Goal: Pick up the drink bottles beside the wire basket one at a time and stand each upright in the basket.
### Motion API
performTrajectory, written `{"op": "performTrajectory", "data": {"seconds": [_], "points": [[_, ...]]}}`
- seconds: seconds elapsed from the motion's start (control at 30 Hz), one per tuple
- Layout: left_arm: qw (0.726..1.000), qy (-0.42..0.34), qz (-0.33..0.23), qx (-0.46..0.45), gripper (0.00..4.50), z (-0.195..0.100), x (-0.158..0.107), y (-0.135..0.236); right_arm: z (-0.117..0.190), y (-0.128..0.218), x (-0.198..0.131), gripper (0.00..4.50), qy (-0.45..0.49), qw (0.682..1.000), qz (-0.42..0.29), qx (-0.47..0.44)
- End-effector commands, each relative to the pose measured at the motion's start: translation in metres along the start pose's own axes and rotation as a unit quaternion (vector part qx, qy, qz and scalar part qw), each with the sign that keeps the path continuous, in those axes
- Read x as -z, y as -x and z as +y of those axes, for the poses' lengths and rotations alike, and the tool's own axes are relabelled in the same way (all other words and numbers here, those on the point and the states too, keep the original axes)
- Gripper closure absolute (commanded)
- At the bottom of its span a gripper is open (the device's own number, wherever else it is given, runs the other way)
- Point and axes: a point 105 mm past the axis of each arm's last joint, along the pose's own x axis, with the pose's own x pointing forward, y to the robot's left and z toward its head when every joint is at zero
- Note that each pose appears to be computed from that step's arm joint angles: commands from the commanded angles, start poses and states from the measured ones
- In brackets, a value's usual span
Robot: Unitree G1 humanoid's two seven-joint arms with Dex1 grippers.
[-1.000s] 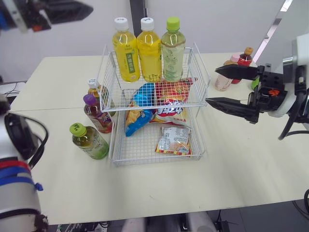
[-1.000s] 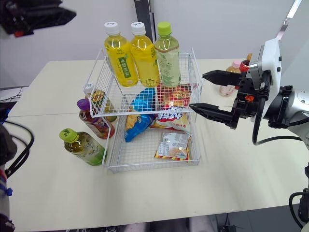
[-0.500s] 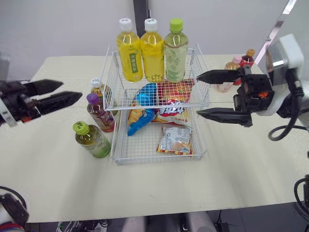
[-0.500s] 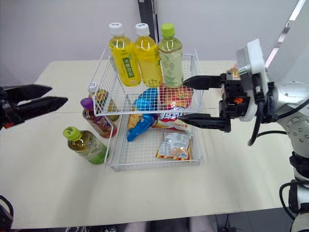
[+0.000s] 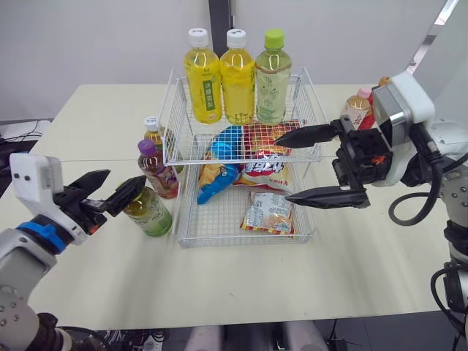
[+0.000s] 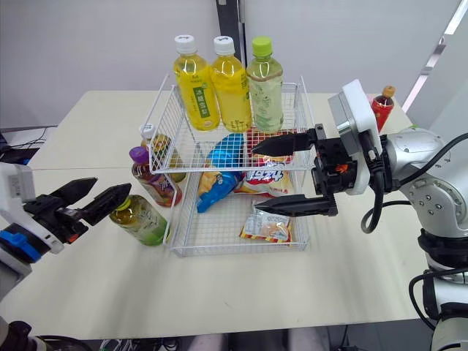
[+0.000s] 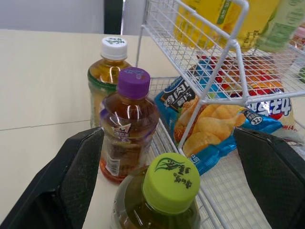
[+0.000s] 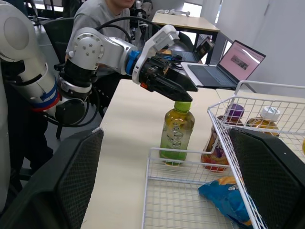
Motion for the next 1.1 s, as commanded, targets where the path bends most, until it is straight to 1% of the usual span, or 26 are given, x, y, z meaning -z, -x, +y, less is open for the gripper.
{"op": "performTrajectory", "data": {"seconds": [0.03,0.17,0.37,0.47,0.5,0.53,0.73,0.77,0.9,1.0,1.1], "points": [[0.999,-0.032,-0.003,-0.028,0.02,-0.006,0.004,-0.004,0.003,0.002,-0.007,0.00,0.020,1.000,0.004,0.001],[0.997,-0.045,0.005,-0.061,0.02,-0.002,0.011,-0.009,0.002,0.003,-0.008,0.00,0.021,1.000,0.005,0.004],[0.997,-0.048,0.003,-0.063,0.02,-0.005,0.016,-0.018,0.001,0.004,-0.008,0.00,0.021,1.000,0.005,0.008],[0.998,-0.046,0.003,-0.050,0.63,-0.012,0.019,-0.025,0.001,0.004,-0.009,0.00,0.022,1.000,0.005,0.010],[0.998,-0.047,0.002,-0.051,0.90,-0.012,0.020,-0.027,0.000,0.005,-0.009,0.00,0.022,1.000,0.006,0.011],[0.997,-0.051,0.004,-0.055,1.28,-0.012,0.020,-0.028,0.000,0.005,-0.009,0.00,0.021,1.000,0.007,0.012],[0.995,-0.060,0.004,-0.073,3.02,-0.006,0.022,-0.025,-0.001,0.007,-0.008,0.00,0.019,1.000,0.010,0.018],[0.995,-0.060,0.001,-0.075,3.11,-0.005,0.021,-0.024,-0.001,0.008,-0.008,0.00,0.019,1.000,0.011,0.019],[0.995,-0.066,-0.037,-0.065,3.11,-0.003,0.005,-0.018,-0.003,0.009,-0.008,0.00,0.020,0.999,0.013,0.026],[0.995,-0.078,-0.060,-0.030,3.11,0.001,-0.019,-0.013,-0.006,0.012,-0.008,0.00,0.023,0.999,0.016,0.033],[0.994,-0.090,-0.061,0.015,3.11,0.005,-0.047,-0.009,-0.009,0.015,-0.008,0.00,0.024,0.999,0.020,0.040]]}}
